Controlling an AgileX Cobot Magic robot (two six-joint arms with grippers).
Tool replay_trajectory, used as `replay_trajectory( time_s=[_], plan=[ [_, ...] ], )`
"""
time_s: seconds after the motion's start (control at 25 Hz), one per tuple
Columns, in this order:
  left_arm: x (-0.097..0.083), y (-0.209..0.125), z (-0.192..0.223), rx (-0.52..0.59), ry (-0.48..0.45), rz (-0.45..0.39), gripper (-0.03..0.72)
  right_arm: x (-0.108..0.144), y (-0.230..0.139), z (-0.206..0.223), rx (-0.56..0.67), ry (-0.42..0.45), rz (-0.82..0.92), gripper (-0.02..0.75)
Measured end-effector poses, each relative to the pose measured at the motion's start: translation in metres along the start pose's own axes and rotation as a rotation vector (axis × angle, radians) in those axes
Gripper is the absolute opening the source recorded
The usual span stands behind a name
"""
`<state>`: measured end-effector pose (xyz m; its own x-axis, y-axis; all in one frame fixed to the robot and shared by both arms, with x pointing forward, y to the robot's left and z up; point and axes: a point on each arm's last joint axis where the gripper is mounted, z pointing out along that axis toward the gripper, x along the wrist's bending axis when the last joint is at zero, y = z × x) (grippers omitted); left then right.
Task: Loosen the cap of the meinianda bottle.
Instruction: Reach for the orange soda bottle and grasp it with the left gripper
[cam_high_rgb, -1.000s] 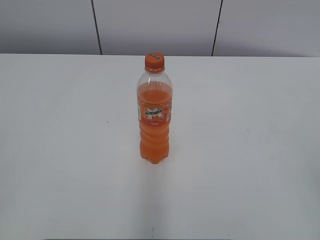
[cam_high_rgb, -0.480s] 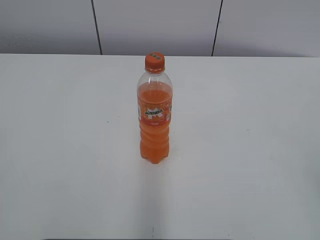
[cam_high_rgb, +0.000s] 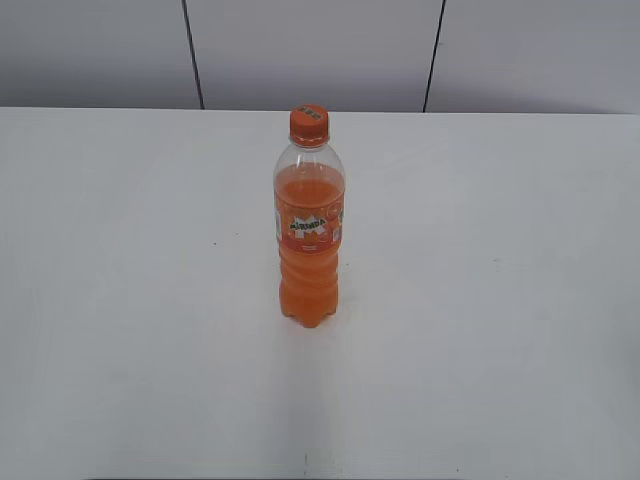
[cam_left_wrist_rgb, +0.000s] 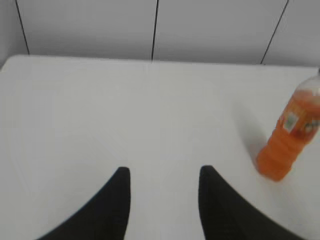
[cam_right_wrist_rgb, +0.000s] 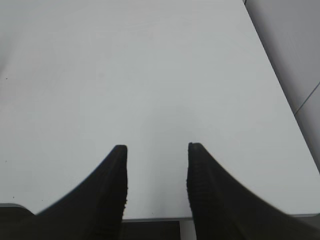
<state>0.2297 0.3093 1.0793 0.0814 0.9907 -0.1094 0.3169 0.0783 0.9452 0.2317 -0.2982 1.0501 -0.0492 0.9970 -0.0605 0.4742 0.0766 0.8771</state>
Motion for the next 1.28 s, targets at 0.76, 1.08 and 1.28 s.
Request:
replay_trajectory(
  time_s=[0.76, 1.08, 1.28],
  plan=[
    [-0.027, 0.075, 0.163, -0.119, -0.067, 0.127, 0.290, 0.000, 0.000, 0.000, 0.000, 0.000, 0.000, 0.302],
    [-0.030, 0.028, 0.235, -0.125, -0.117, 0.108, 0.290, 0.000, 0.000, 0.000, 0.000, 0.000, 0.000, 0.302],
    [-0.029, 0.000, 0.259, -0.113, -0.142, 0.039, 0.290, 0.000, 0.000, 0.000, 0.000, 0.000, 0.000, 0.302]
  ],
)
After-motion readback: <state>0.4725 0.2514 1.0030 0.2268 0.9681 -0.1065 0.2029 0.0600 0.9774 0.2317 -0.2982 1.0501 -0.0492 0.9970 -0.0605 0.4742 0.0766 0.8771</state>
